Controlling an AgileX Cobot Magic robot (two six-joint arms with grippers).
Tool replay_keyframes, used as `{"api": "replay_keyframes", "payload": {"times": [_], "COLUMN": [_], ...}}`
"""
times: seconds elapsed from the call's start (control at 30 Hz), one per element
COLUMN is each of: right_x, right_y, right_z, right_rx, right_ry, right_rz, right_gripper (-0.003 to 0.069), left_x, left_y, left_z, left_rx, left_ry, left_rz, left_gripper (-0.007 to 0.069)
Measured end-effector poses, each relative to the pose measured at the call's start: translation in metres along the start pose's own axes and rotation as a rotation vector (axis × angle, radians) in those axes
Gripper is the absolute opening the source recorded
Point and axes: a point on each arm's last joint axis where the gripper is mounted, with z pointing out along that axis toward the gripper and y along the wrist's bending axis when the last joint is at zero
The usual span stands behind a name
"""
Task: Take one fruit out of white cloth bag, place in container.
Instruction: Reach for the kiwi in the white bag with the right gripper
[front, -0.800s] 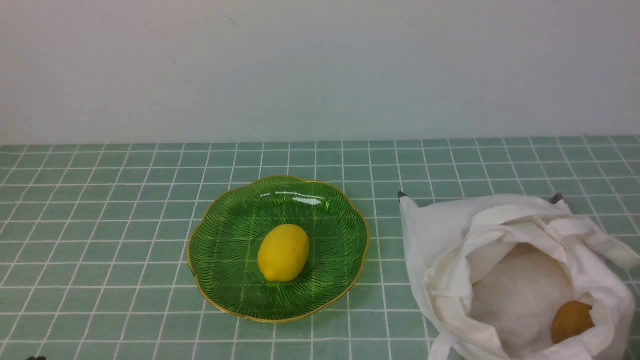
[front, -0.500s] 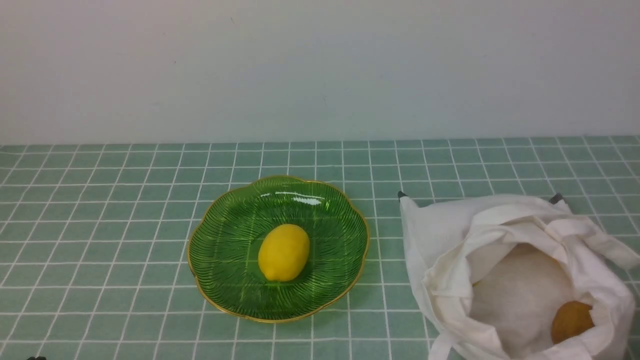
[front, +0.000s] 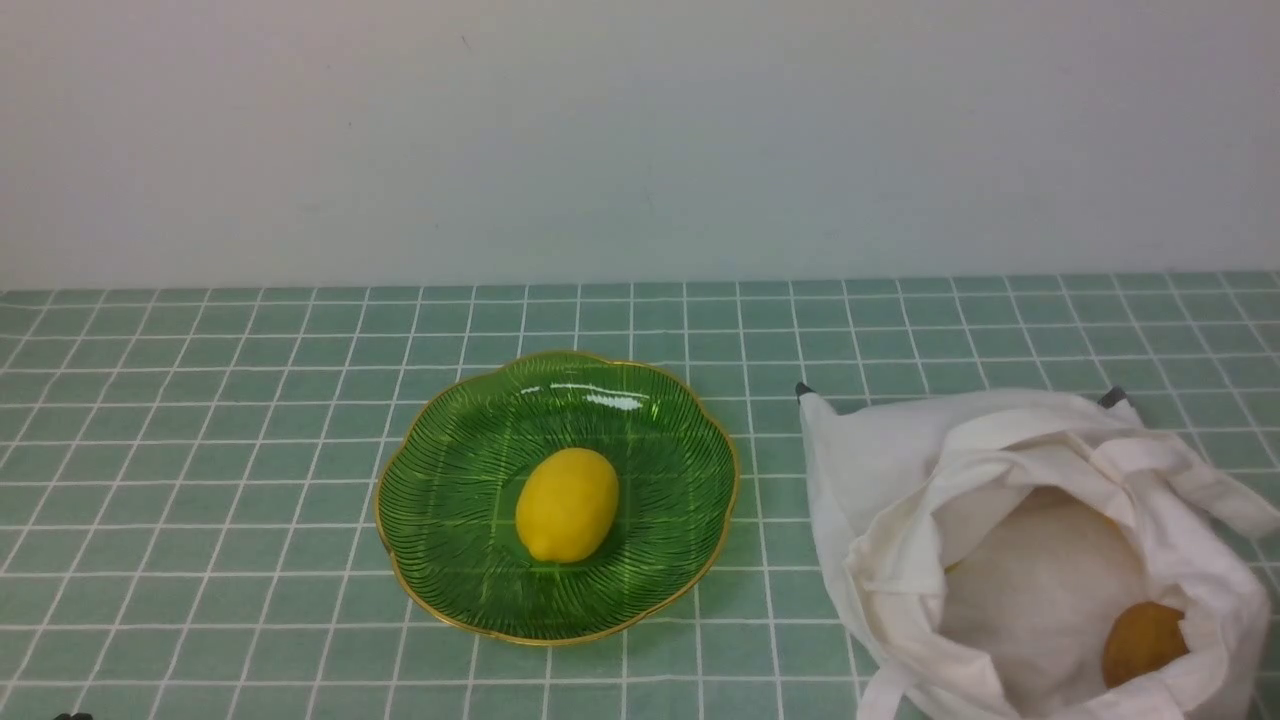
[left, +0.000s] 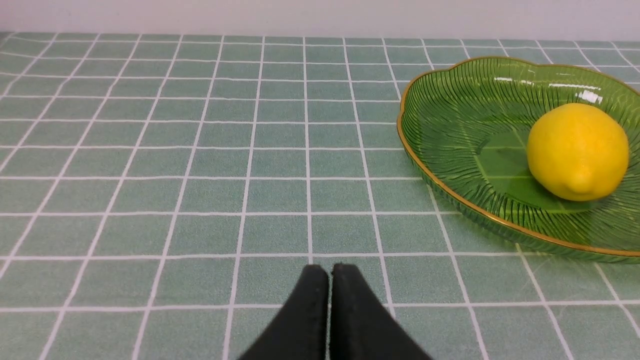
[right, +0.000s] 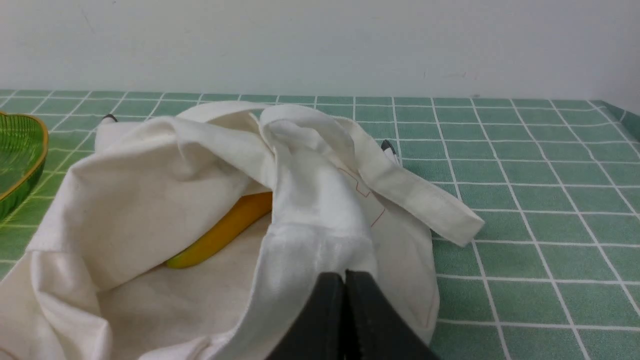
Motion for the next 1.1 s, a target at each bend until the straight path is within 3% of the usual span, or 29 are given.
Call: {"api": "replay_keyframes", "payload": {"times": [0.57, 0.7, 0.8, 0.9, 1.0, 1.1], "right_x": [-0.002, -0.012, -0.022, -0.025, -0.026, -0.026], "right_y": [0.001, 0.003, 0.001, -0.001, -0.002, -0.002], "right_z": [0.0, 0.0, -0.002, -0.003, -0.004, -0.004], "right_rx": [-0.01, -0.055, -0.097, -0.119, -0.121, -0.11], "right_ry": [-0.03, -0.148, -0.258, -0.296, -0.304, -0.306], "right_rz": [0.044, 0.306, 0.631, 0.838, 0.882, 0.81], "right_gripper": [-0.0015, -0.0015, -0.0015, -0.0015, -0.0015, -0.0015], "left_x": [0.0, 0.0, 0.0, 0.0, 0.0, 0.0], "left_y": [0.0, 0.0, 0.0, 0.0, 0.0, 0.0], "left_z": [0.0, 0.0, 0.0, 0.0, 0.0, 0.0], "left_rx": [0.0, 0.0, 0.0, 0.0, 0.0, 0.0], "left_ry": [0.0, 0.0, 0.0, 0.0, 0.0, 0.0], "left_rz": [0.0, 0.0, 0.0, 0.0, 0.0, 0.0], "left_gripper": [-0.0008, -0.0008, -0.0008, -0.0008, -0.0008, -0.0008]}}
